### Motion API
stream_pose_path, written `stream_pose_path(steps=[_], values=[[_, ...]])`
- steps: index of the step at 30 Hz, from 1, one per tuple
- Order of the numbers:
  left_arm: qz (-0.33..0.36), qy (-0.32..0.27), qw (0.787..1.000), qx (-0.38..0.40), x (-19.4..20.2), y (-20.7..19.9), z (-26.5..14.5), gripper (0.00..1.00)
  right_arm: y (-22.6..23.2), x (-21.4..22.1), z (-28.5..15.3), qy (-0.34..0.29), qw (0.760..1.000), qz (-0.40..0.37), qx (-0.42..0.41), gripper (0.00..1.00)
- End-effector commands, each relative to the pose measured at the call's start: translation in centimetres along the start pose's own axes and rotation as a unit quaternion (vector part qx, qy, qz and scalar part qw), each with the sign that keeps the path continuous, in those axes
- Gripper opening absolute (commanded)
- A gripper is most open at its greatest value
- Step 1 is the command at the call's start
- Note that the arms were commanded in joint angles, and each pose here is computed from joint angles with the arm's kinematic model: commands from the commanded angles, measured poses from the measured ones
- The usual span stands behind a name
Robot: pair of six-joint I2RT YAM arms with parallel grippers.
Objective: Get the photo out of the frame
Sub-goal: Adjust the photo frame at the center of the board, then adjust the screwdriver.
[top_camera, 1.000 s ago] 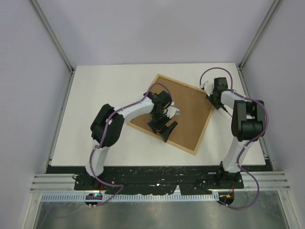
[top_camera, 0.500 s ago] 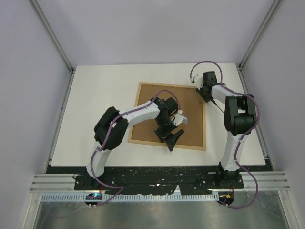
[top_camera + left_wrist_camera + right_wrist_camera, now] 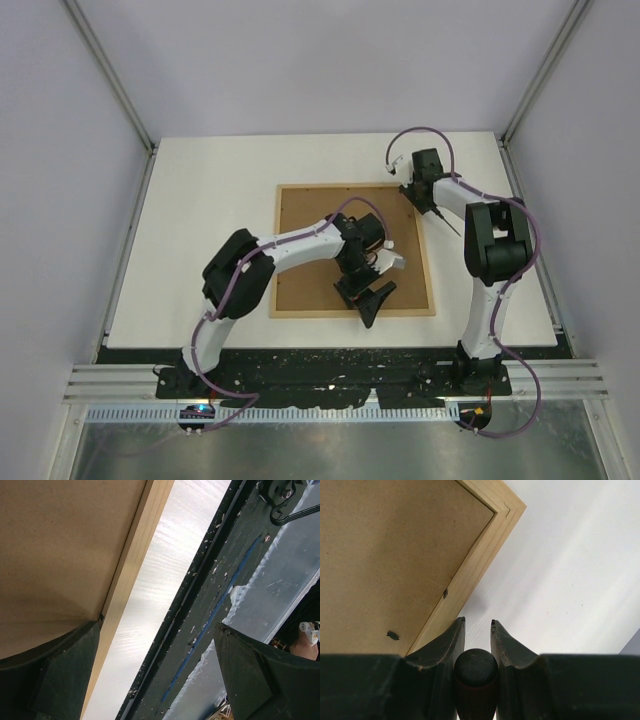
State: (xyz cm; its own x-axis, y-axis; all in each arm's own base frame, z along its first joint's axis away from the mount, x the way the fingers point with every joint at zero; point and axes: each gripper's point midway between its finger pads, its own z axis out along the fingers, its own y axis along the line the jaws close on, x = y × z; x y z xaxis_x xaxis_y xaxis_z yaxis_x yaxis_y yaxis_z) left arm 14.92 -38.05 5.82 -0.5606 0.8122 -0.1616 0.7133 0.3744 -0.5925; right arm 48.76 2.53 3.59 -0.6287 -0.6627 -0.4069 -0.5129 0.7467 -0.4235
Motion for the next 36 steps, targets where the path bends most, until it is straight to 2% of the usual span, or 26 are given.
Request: stream_pose_path(steps=[1,4,6,11,13,14,15,17,20,24,26,27,28,29,31,32,33,36], values=[[0.009,-0.016,1.0,-0.001,-0.9,-0.4,-0.2,1.0,-1.0,-2.3,-1.5,-0.028,0.999,0.006,0.016,0.08],[0.015,-0.047,0.998,-0.032,-1.9,0.7,-2.5,1.0,-2.0,-2.2,-2.8,-0.033,0.999,0.008,0.034,0.08],[0.014,-0.075,0.996,-0.053,-2.5,1.5,-5.0,1.0,-3.6,-2.9,-5.3,-0.053,0.997,0.021,0.056,0.08],[0.054,-0.174,0.974,-0.135,-3.8,2.9,-14.7,1.0,-6.6,-3.3,-11.9,-0.092,0.989,0.066,0.09,0.08],[0.09,-0.215,0.961,-0.15,-4.1,2.1,-18.4,1.0,-7.0,-4.5,-16.4,-0.137,0.982,0.091,0.09,0.08],[0.107,-0.231,0.955,-0.152,-4.1,1.4,-19.7,1.0,-6.9,-5.9,-19.4,-0.183,0.974,0.115,0.074,0.08],[0.13,-0.252,0.947,-0.153,-4.0,0.6,-21.2,1.0,-6.5,-6.6,-21.2,-0.201,0.97,0.123,0.053,0.08],[0.174,-0.283,0.931,-0.148,-4.3,-1.1,-22.7,1.0,-4.0,-9.6,-26.8,-0.295,0.945,0.139,-0.037,0.08],[0.22,-0.335,0.908,-0.12,-5.1,-3.5,-23.7,1.0,-0.6,-12.1,-34.1,-0.408,0.887,0.166,-0.143,0.08],[0.26,-0.374,0.889,-0.053,-6.7,-6.3,-24.1,1.0,3.7,-13.5,-40.0,-0.483,0.8,0.199,-0.293,0.08],[0.264,-0.383,0.885,-0.024,-7.6,-7.1,-24.3,1.0,5.3,-13.7,-41.7,-0.5,0.757,0.217,-0.361,0.08],[0.266,-0.388,0.882,-0.006,-8.0,-7.8,-24.5,1.0,6.2,-13.5,-42.8,-0.487,0.73,0.242,-0.414,0.08],[0.261,-0.391,0.883,0.018,-8.4,-8.3,-24.6,1.0,6.5,-13.7,-43.0,-0.504,0.712,0.233,-0.429,0.08],[0.26,-0.393,0.881,0.048,-8.6,-9.0,-24.8,1.0,7.2,-13.5,-42.9,-0.471,0.689,0.272,-0.479,0.08],[0.22,-0.393,0.884,0.124,-9.2,-10.3,-24.9,1.0,7.3,-13.9,-43.7,-0.489,0.647,0.274,-0.516,0.08],[0.22,-0.398,0.877,0.156,-9.5,-11.1,-25.2,1.0,7.7,-13.6,-42.7,-0.479,0.638,0.294,-0.527,0.08],[0.226,-0.404,0.867,0.185,-9.9,-11.9,-25.6,1.0,7.5,-13.8,-43.3,-0.484,0.618,0.303,-0.541,0.08],[0.218,-0.416,0.85,0.238,-10.0,-13.0,-25.9,1.0,7.5,-13.7,-42.2,-0.484,0.601,0.332,-0.543,0.08]])
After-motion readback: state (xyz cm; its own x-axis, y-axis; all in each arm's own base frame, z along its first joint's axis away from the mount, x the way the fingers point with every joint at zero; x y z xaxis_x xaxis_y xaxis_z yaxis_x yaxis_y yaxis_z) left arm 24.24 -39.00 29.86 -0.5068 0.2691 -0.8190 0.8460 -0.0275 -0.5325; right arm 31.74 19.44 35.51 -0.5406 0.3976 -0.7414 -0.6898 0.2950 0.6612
